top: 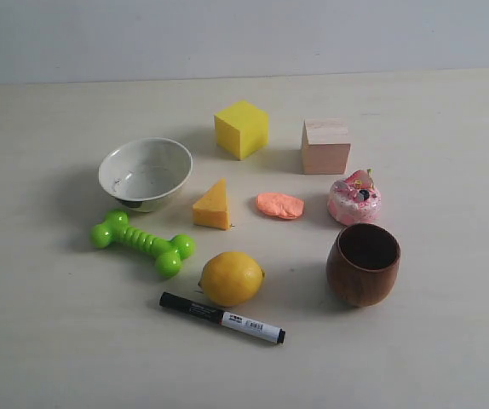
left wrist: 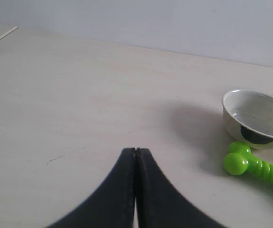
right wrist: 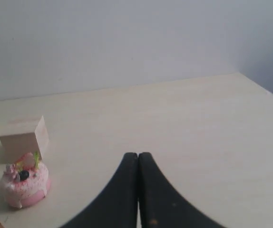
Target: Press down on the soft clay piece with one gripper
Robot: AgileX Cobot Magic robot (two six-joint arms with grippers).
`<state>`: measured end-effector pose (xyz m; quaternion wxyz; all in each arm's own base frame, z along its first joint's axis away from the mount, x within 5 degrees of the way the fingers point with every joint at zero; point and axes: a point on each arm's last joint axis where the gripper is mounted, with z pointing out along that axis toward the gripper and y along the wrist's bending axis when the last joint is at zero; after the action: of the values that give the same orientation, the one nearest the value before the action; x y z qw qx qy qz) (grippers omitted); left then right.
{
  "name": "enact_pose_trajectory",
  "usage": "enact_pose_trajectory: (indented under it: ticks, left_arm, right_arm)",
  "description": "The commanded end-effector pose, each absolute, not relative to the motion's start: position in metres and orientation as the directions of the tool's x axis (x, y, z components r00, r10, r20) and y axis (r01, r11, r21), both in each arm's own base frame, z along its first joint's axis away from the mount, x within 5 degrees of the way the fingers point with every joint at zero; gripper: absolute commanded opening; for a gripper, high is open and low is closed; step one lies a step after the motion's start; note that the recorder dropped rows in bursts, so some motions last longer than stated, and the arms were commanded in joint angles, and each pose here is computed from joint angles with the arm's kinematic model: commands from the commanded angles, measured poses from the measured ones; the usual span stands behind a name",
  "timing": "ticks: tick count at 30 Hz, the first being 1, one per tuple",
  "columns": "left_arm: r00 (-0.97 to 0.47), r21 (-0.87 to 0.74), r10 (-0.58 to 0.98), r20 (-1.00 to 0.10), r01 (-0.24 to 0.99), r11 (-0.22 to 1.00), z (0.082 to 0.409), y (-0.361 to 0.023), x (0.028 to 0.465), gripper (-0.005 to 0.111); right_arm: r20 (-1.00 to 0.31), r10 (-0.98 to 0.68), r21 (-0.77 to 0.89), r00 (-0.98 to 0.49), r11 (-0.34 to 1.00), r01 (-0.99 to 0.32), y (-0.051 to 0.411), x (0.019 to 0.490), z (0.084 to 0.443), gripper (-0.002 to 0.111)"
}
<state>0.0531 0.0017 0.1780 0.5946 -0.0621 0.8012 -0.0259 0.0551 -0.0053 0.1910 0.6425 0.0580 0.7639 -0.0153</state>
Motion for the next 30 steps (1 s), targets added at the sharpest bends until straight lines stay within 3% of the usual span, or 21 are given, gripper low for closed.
enact_pose_trajectory:
  ticks: [1, 16, 26, 30]
  left_arm:
    - [-0.266, -0.126, -0.138, -0.954, -0.063, 0.990, 0.180, 0.001, 0.053, 0.000]
    - [-0.266, -0.126, -0.138, -0.954, -0.063, 0.990, 0.180, 0.001, 0.053, 0.000]
    - [-0.266, -0.126, -0.138, -0.954, -0.063, 0.990, 0.180, 0.001, 0.053, 0.000]
    - [-0.266, -0.126, -0.138, -0.954, -0.063, 0.990, 0.180, 0.001, 0.053, 0.000]
  right_arm:
    - [-0.999, 0.041, 0.037, -0.035, 0.994, 0.104, -0.006, 0.056, 0.202, 0.000]
    - [-0.999, 0.032, 0.037, 0.044, 0.994, 0.103, -0.006, 0.056, 0.209, 0.000]
    - [-0.907, -0.008, 0.035, 0.420, 0.995, 0.096, -0.006, 0.048, 0.243, 0.000]
    - [-0.764, 0.083, 0.126, 0.640, 0.992, 0.021, -0.005, 0.036, 0.263, 0.000]
